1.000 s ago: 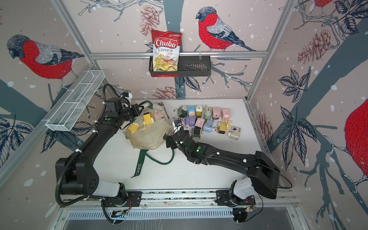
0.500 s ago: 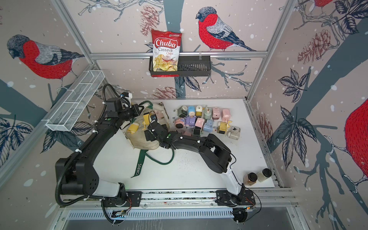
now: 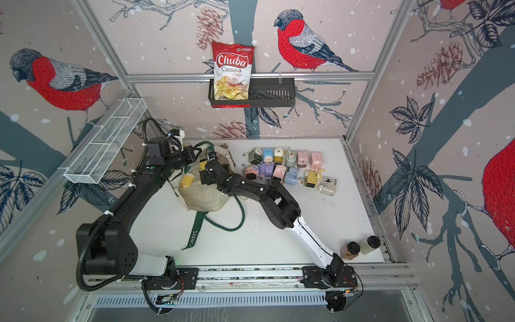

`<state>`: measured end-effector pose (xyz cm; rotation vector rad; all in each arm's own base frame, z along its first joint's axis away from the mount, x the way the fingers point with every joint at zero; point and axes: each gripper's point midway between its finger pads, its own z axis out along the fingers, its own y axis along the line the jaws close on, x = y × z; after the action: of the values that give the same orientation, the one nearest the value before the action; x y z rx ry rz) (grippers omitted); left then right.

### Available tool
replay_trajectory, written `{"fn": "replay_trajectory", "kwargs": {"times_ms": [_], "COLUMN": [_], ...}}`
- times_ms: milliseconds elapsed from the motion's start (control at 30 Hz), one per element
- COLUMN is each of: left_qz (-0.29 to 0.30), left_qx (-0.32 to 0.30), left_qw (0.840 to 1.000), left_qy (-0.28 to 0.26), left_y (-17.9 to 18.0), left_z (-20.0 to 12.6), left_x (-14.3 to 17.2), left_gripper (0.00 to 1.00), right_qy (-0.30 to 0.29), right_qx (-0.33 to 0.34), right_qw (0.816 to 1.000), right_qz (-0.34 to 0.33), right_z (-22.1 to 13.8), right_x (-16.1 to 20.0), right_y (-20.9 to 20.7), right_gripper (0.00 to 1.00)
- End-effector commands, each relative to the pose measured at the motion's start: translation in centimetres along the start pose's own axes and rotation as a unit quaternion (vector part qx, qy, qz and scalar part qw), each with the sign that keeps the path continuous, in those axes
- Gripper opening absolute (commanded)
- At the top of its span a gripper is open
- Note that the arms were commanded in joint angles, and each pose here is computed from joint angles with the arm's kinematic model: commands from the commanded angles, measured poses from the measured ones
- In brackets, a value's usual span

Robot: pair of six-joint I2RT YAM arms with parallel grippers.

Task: Take out the pencil sharpeners from the tote bags
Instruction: Pick up the pencil sharpener from the canvas bag.

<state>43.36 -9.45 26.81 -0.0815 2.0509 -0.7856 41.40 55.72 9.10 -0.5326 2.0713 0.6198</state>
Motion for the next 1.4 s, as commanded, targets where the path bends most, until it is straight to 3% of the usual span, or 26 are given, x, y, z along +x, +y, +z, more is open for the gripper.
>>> {"fn": "replay_trajectory", "kwargs": {"times_ms": [0, 367, 800, 1100, 1367], "left_qz": [0.011, 0.025, 0.029, 0.032, 0.030], "left_qx": [0.025, 0.028, 0.017, 0.007, -0.004], "left_qw": [1.000, 0.999, 0.999, 0.999, 1.000], "left_qy": [-0.013, -0.010, -0.003, -0.004, -0.003], "left_y": [-1.7, -2.9, -2.6, -2.2, -1.7], "left_z": [-0.4, -0.3, 0.3, 0.3, 0.4], "left_x": [-0.7, -0.3, 0.2, 0.1, 0.3], "left_gripper": [0.00, 0.00, 0.00, 0.00, 0.00], "right_qy": [-0.001, 0.022, 0.009, -0.013, -0.022], "right_qx": [-0.009, -0.036, -0.066, -0.080, -0.088], "right_qw": [1.000, 0.999, 0.997, 0.994, 0.992], "right_qz": [-0.006, -0.025, -0.034, -0.075, -0.085], "right_z": [0.6, 2.8, 4.5, 1.3, -2.8], "right_x": [-0.1, 1.8, 2.3, 0.0, -1.6], "right_y": [0.3, 0.3, 0.4, 2.8, 4.0], "right_gripper": [0.96, 0.95, 0.74, 0.60, 0.57]}}
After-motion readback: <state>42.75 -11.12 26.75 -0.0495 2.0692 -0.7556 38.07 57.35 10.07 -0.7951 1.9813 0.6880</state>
